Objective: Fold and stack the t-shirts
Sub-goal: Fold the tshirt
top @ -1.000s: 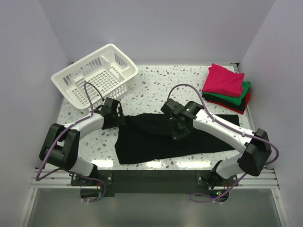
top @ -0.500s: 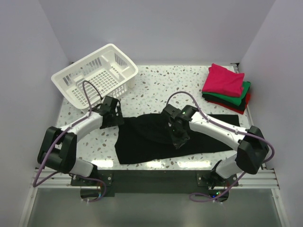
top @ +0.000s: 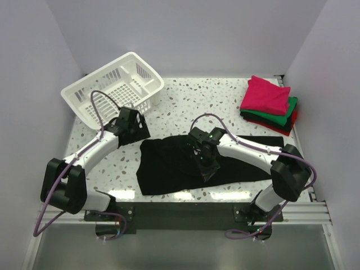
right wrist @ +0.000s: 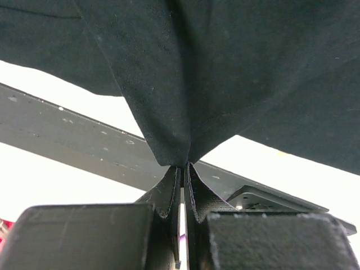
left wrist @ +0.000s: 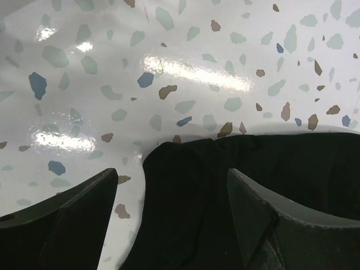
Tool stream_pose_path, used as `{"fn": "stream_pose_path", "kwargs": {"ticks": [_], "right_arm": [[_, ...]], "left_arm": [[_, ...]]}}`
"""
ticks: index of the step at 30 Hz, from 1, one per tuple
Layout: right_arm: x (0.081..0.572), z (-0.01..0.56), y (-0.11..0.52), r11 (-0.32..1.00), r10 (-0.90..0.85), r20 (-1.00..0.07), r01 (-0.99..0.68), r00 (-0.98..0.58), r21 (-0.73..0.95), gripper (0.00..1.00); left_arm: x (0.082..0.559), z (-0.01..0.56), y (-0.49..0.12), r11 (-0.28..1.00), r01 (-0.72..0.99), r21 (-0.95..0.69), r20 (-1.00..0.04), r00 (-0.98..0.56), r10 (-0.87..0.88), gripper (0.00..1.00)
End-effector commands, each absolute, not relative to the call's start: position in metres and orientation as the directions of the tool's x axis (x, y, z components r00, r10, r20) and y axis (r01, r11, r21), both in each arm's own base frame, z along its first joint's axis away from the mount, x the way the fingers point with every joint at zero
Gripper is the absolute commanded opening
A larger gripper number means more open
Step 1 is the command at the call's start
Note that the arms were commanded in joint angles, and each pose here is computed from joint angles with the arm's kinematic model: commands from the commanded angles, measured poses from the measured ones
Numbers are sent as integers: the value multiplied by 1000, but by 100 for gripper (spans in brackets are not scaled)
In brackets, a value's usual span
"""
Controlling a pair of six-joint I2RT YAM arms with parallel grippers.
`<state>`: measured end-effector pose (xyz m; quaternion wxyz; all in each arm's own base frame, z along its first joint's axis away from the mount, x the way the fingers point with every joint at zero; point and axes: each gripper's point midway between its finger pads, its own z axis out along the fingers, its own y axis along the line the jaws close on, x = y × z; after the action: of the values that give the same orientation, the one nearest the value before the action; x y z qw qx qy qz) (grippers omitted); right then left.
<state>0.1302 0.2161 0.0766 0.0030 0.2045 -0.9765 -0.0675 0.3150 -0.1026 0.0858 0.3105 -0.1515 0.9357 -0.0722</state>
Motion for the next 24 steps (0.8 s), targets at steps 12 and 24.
{"fn": "stream_pose_path", "kwargs": {"ticks": [12, 24], "right_arm": [[124, 66, 223, 886, -439, 8, -432, -898, 166, 0], [123, 62, 224, 882, -448, 15, -439, -894, 173, 0]], "left_arm": [[322, 55, -99, 943, -269, -196, -537, -775, -333, 71], [323, 46, -106, 940, -257, -223, -525, -781, -338, 59]]}}
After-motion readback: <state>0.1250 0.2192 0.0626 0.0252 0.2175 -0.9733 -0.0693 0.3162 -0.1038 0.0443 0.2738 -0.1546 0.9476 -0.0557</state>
